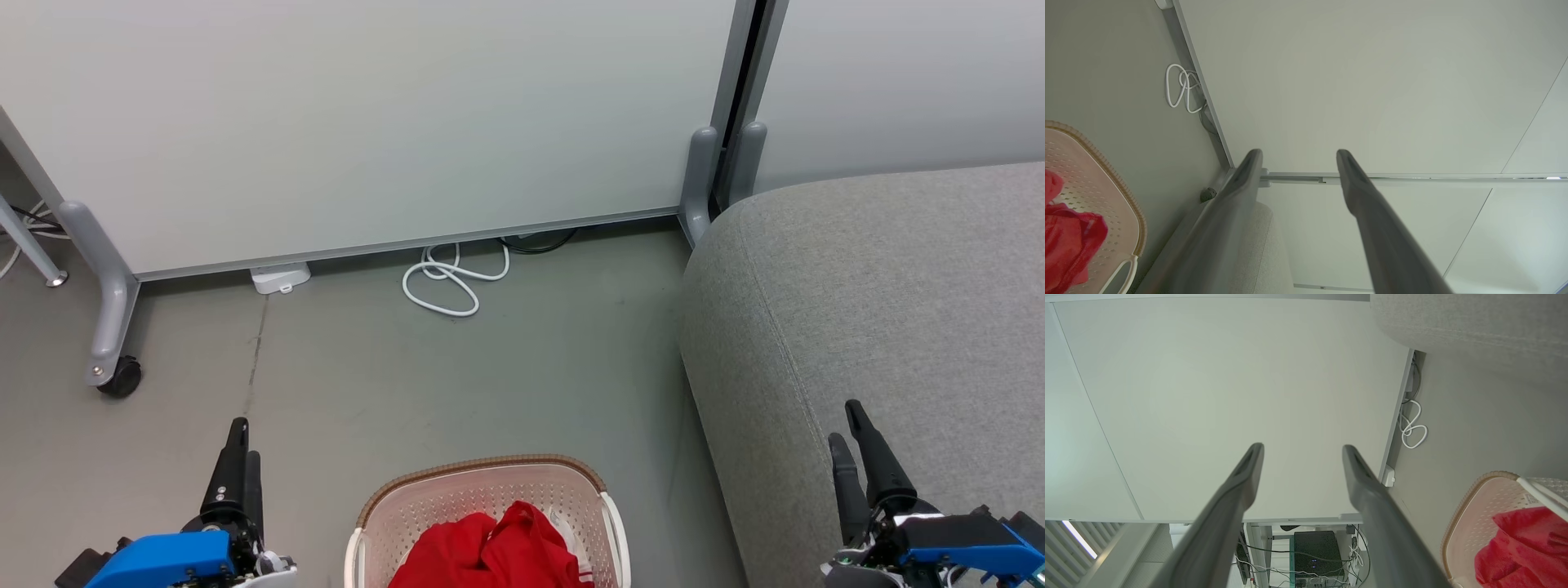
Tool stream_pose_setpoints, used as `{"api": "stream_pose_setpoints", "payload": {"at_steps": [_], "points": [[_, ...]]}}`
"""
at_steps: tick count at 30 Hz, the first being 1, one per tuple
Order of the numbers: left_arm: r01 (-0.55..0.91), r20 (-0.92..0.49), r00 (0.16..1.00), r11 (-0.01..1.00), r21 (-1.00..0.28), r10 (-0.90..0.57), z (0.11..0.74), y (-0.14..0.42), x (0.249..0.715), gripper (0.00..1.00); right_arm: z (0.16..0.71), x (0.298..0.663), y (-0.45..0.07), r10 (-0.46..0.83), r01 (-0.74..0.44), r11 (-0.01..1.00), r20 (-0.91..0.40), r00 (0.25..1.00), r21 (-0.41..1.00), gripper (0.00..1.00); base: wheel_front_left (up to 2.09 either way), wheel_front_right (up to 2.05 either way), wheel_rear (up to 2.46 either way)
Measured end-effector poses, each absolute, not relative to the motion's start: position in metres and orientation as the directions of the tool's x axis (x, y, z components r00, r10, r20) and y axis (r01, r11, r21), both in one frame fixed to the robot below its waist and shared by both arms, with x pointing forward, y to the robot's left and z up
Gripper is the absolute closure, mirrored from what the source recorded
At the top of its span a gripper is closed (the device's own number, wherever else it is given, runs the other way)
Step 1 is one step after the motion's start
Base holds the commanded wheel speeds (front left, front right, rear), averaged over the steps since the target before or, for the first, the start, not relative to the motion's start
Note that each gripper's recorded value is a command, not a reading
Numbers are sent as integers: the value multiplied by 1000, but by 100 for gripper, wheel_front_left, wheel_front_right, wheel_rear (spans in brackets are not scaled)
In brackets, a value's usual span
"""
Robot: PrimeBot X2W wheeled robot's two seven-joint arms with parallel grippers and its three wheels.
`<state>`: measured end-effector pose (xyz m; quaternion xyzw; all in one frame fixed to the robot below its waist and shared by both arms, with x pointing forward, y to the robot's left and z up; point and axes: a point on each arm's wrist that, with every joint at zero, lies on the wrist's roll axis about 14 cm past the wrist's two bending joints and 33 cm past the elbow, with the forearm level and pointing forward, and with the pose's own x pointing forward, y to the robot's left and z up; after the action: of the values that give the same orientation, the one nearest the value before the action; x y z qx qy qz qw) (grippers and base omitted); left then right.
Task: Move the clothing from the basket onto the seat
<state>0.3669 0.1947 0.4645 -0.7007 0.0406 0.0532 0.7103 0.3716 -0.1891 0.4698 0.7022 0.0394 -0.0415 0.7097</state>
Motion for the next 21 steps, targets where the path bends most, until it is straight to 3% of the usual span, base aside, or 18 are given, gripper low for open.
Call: {"api": "stream_pose_setpoints", "payload": {"at_steps": [12, 21], "points": [[-124, -122, 992, 198, -972, 24, 469, 191, 368, 0, 472, 373, -186, -14, 108, 168, -108, 994, 980, 0, 0, 0, 0], [-129, -127, 991, 352, -927, 31, 469, 189, 367, 0, 474, 373, -184, -11, 99, 362, -101, 995, 927, 0, 0, 0, 0]]}}
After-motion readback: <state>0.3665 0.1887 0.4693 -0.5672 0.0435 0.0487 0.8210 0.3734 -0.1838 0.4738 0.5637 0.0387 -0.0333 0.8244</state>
